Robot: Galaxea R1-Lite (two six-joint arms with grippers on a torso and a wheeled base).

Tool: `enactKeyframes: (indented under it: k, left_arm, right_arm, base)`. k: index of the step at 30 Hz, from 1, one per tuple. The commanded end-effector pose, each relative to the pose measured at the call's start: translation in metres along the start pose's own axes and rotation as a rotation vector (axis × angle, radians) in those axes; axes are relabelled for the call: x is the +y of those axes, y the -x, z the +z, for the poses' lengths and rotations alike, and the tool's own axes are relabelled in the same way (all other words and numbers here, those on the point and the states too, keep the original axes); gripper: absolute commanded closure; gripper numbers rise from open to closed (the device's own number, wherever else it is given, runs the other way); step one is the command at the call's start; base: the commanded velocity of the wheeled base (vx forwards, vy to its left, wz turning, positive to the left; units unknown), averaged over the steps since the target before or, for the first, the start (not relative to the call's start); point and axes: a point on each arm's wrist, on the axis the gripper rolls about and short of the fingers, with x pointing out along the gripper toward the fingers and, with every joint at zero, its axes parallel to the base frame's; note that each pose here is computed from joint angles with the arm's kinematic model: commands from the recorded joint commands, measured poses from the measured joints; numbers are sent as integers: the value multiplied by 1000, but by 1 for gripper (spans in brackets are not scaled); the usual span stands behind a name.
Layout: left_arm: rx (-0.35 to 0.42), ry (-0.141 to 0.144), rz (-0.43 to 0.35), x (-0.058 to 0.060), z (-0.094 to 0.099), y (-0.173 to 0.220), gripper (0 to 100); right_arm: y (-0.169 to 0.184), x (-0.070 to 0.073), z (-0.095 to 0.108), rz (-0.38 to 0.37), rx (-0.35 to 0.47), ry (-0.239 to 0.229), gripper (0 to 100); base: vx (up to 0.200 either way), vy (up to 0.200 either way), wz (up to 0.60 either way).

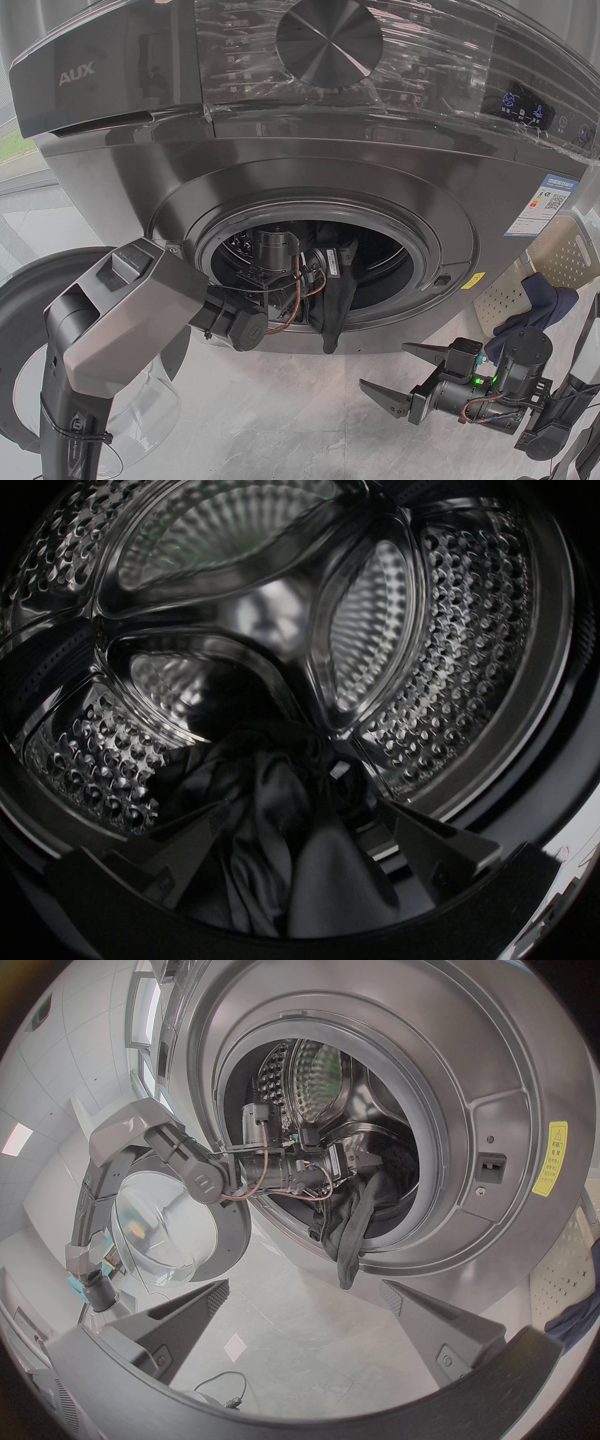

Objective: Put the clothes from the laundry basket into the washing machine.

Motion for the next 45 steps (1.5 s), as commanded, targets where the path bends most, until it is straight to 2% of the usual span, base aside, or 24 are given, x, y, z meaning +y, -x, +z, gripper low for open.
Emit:
enactKeyframes:
  k: [1, 2, 7, 8, 9, 12, 16, 17, 19, 24, 25, 27, 29, 30, 31, 33, 36, 39, 43, 45]
  left_arm:
    - [23, -8, -14, -10, 10, 19, 0]
    - [34, -13, -11, -9, 7, 20, 0]
    - [115, -76, 23, 4, -18, 24, 0]
    - [115, -76, 23, 4, -18, 24, 0]
    - [139, -85, 28, 8, -29, 23, 0]
    - [139, -86, 42, 15, -33, 19, 0]
    - [153, -88, 49, 18, -37, 18, 0]
    - [166, -95, 55, 21, -43, 17, 100]
    - [163, -101, 55, 22, -45, 15, 100]
    - [97, -88, 43, 20, -35, 5, 100]
    - [43, -83, 38, 16, -24, -1, 100]
    - [5, -78, 30, 13, -15, -4, 100]
    - [-64, -56, 16, 9, 1, -11, 100]
    - [-64, -56, 16, 9, 1, -11, 100]
    - [-118, -31, 5, 8, 7, -18, 100]
    - [-169, -18, 10, 12, 8, -27, 100]
    - [-187, -16, 38, 22, 1, -36, 100]
    - [-208, -15, 58, 32, 3, -41, 100]
    - [-179, -18, 72, 35, 2, -38, 100]
    - [-169, -20, 70, 31, 7, -31, 100]
  right_arm:
    - [0, 1, -1, 3, 3, 0, 0]
    - [0, 1, -1, 3, 3, 0, 0]
    - [0, 1, 0, 5, 0, 1, 0]
    - [0, 1, 0, 5, 0, 1, 0]
    - [0, 1, 0, 5, 2, 1, 0]
    - [0, 1, 0, 5, 2, 1, 0]
    - [0, 0, 0, 2, 1, 0, 0]
    - [0, 1, 0, 3, 1, 0, 0]
    - [0, 1, 0, 5, 2, 1, 0]
    - [-1, 1, 0, 5, 0, 1, 0]
    - [-1, 1, 0, 5, 0, 1, 0]
    - [-1, 1, 0, 4, -2, 0, 0]
    - [-1, 0, 0, 1, -2, 0, 0]
    - [-1, 0, 0, 1, -2, 0, 0]
    - [-1, 0, 0, 1, -2, 0, 0]
    - [-1, 0, 1, 1, -5, 0, 0]
    - [-1, 0, 1, -1, -5, 0, 0]
    - [-1, -1, 1, -4, -6, -1, 0]
    - [-1, -1, 1, -4, -6, -1, 0]
    - [-1, -1, 1, -5, -6, -1, 0]
  base:
    - [0, 0, 0]
    - [0, 0, 0]
    - [0, 0, 0]
    - [0, 0, 0]
    - [0, 0, 0]
    - [0, 0, 0]
    - [0, 0, 0]
    - [0, 0, 0]
    - [0, 0, 0]
    - [0, 0, 0]
    - [0, 0, 0]
    - [0, 0, 0]
    - [0, 0, 0]
    - [0, 0, 0]
    - [0, 0, 0]
    - [0, 0, 0]
    - [0, 0, 0]
    - [0, 0, 0]
    - [0, 0, 0]
    - [0, 0, 0]
